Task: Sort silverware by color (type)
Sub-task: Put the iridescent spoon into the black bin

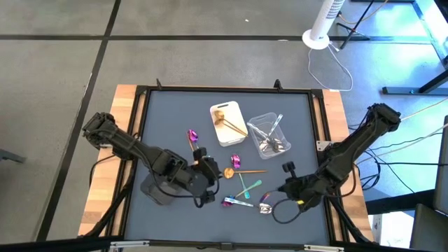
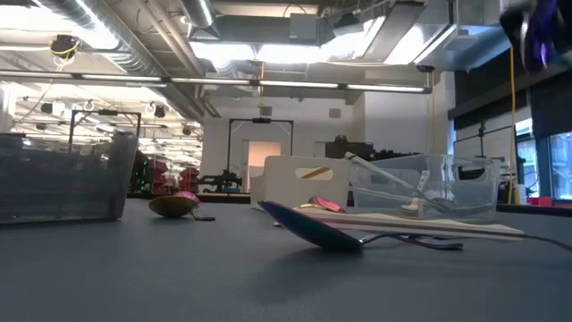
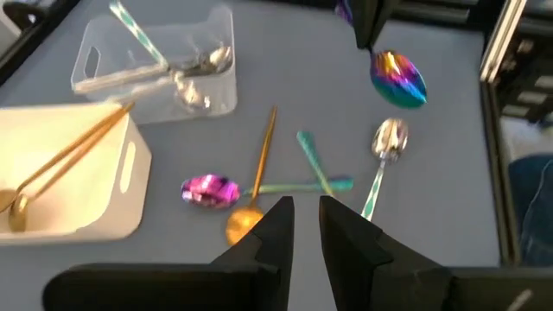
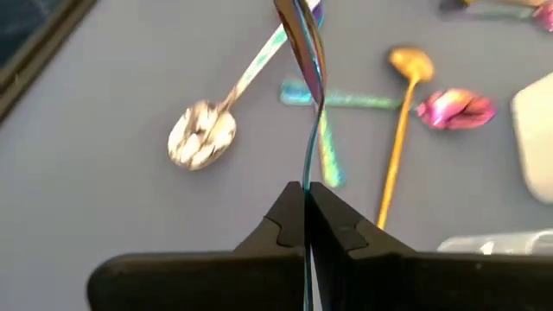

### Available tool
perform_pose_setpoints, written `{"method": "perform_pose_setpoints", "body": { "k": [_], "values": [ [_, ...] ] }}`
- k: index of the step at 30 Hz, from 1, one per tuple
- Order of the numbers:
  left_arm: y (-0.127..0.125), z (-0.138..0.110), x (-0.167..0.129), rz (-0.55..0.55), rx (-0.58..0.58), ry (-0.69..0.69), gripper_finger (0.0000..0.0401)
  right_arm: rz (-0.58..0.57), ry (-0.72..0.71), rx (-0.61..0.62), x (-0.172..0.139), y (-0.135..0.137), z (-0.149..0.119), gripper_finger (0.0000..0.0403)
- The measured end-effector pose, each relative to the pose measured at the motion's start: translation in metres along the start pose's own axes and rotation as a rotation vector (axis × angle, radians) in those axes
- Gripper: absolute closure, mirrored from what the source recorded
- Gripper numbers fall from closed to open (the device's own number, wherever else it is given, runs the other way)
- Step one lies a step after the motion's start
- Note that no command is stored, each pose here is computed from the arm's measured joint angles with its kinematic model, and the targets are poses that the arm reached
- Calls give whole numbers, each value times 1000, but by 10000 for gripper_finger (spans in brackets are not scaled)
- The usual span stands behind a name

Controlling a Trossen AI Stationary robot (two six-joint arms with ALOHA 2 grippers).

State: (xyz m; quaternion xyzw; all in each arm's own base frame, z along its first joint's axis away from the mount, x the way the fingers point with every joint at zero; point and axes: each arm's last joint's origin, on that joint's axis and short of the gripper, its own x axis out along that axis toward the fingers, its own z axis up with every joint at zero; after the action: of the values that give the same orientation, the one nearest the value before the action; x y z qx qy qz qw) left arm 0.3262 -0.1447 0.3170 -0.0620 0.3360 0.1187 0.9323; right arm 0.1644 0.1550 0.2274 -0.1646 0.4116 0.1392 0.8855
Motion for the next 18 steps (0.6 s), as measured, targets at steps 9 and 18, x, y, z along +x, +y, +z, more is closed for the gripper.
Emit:
{"method": "perform_pose_setpoints", "body": {
  "k": [9,18],
  "values": [
    [5,16,6,-49,54,-85,347,-140,-104,57,-10,-20,27,403],
    [14,22,11,-23,134,-97,273,-231,-341,95,-9,-45,56,403]
  ]
}}
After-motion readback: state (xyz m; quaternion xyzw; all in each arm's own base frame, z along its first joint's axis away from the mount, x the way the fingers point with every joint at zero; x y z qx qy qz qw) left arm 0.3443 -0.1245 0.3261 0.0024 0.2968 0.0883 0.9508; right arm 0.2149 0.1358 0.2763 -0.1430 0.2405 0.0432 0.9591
